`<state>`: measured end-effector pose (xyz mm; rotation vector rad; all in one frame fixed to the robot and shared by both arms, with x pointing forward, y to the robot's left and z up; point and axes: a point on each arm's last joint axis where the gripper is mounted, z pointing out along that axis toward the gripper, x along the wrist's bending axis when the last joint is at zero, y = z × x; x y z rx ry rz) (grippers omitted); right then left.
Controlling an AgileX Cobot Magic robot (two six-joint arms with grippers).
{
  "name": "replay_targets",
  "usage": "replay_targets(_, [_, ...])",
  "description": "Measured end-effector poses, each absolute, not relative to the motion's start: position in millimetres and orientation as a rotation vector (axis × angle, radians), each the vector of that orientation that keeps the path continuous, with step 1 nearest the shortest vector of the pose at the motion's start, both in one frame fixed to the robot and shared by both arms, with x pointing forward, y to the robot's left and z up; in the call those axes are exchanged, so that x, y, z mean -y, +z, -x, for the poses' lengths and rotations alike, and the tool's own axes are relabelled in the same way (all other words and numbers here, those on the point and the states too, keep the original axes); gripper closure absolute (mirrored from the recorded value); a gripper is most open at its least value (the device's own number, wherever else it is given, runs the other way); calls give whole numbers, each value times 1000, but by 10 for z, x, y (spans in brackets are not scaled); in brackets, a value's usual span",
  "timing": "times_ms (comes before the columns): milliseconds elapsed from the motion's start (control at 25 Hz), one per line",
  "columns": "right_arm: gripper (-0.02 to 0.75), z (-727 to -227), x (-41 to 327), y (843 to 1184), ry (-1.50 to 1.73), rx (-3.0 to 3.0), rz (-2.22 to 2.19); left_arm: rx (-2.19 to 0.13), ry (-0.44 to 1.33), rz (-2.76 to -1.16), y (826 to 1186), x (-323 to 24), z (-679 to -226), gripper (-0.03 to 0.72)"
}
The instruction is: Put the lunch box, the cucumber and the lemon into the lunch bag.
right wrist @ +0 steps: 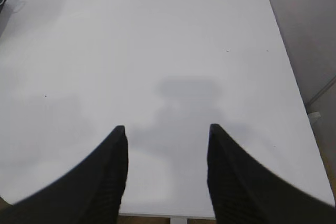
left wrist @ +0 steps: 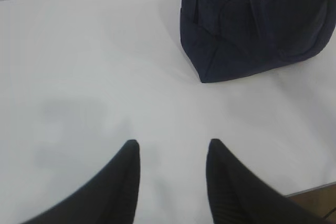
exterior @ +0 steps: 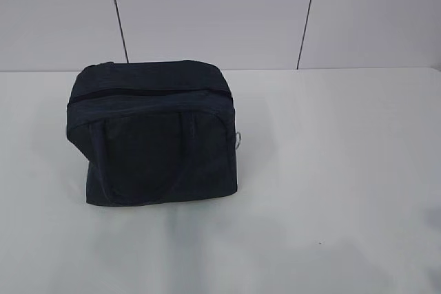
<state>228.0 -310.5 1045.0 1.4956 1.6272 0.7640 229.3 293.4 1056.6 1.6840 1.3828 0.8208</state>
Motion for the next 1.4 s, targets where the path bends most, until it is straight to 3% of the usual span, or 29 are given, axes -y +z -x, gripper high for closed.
replay_targets(1400, [358,-2279,3105,10450,761,-1627,-1495,-1424,847,-1659,10566,-2931,-2296,383])
